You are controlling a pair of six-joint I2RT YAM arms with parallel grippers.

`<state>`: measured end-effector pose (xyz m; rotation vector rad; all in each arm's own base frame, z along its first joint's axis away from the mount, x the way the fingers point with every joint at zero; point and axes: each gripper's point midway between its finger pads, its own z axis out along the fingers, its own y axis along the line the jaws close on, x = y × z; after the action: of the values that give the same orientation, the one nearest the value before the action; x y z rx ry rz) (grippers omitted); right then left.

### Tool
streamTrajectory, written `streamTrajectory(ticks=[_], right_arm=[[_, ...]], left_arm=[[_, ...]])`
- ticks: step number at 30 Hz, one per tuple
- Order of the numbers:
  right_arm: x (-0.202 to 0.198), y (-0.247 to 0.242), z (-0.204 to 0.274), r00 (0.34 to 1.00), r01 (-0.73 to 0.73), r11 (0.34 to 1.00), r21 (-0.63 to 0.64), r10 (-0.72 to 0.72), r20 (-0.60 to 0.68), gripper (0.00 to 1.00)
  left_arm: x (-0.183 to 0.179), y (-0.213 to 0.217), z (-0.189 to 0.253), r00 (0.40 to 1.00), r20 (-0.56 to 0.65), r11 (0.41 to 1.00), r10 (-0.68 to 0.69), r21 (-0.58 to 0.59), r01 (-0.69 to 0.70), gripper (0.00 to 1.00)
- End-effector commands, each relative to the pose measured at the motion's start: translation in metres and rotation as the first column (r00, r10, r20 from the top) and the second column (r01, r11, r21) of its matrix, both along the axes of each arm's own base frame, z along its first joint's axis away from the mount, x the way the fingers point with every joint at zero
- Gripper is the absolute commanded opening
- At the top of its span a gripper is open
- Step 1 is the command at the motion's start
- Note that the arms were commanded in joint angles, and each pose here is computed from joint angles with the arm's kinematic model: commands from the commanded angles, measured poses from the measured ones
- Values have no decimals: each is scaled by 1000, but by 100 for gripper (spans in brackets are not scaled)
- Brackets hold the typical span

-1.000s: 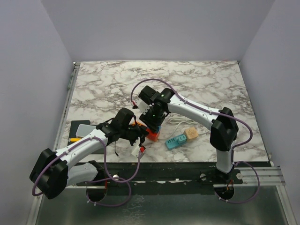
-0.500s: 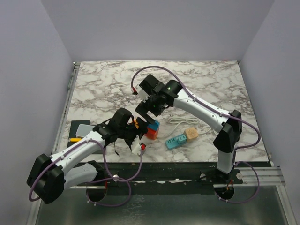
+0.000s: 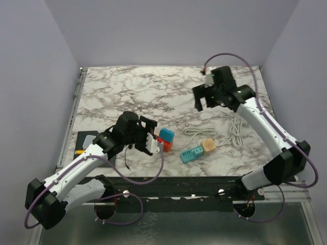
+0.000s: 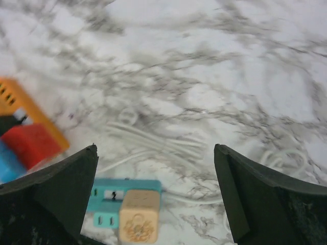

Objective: Insert the plug

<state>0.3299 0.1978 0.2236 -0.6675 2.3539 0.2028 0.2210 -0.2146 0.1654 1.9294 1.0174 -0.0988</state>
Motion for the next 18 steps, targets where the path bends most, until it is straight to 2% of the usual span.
streamTrajectory(ticks=[1, 4, 6, 8, 11, 12, 13, 15, 16, 18], right_arm=[[51, -79, 33, 918, 301, 921, 247, -350, 186, 100], [60, -125, 22, 847, 408, 867, 287, -476, 234, 100], [62, -143, 11, 814, 454, 841, 296, -526, 246, 100], [65, -162, 0, 763, 524, 802, 286, -591, 260, 100], [63, -209, -16, 579, 687, 676, 267, -731, 360, 100], [62, -216, -20, 547, 682, 668, 297, -736, 399, 100], [59, -220, -27, 543, 659, 687, 306, -716, 440, 100], [48, -237, -43, 469, 681, 663, 311, -721, 509, 100], [45, -244, -51, 447, 690, 650, 318, -728, 520, 100], [39, -256, -72, 415, 716, 608, 343, -766, 491, 100]], left_arm=[[56, 19, 18, 873, -166, 874, 458, -97, -477, 99], [105, 44, 32, 724, -269, 704, 635, -184, -686, 99], [140, 71, 46, 596, -400, 531, 697, -271, -803, 99], [172, 99, 55, 501, -484, 392, 717, -314, -865, 99], [201, 125, 40, 374, -592, 231, 714, -305, -924, 99], [207, 132, 30, 333, -621, 187, 710, -290, -939, 99], [214, 141, 27, 303, -649, 128, 698, -303, -944, 99], [223, 158, 13, 246, -705, 17, 666, -315, -949, 99], [224, 164, 5, 229, -722, -16, 653, -315, -949, 99], [224, 170, -13, 211, -730, -44, 650, -313, -949, 99]])
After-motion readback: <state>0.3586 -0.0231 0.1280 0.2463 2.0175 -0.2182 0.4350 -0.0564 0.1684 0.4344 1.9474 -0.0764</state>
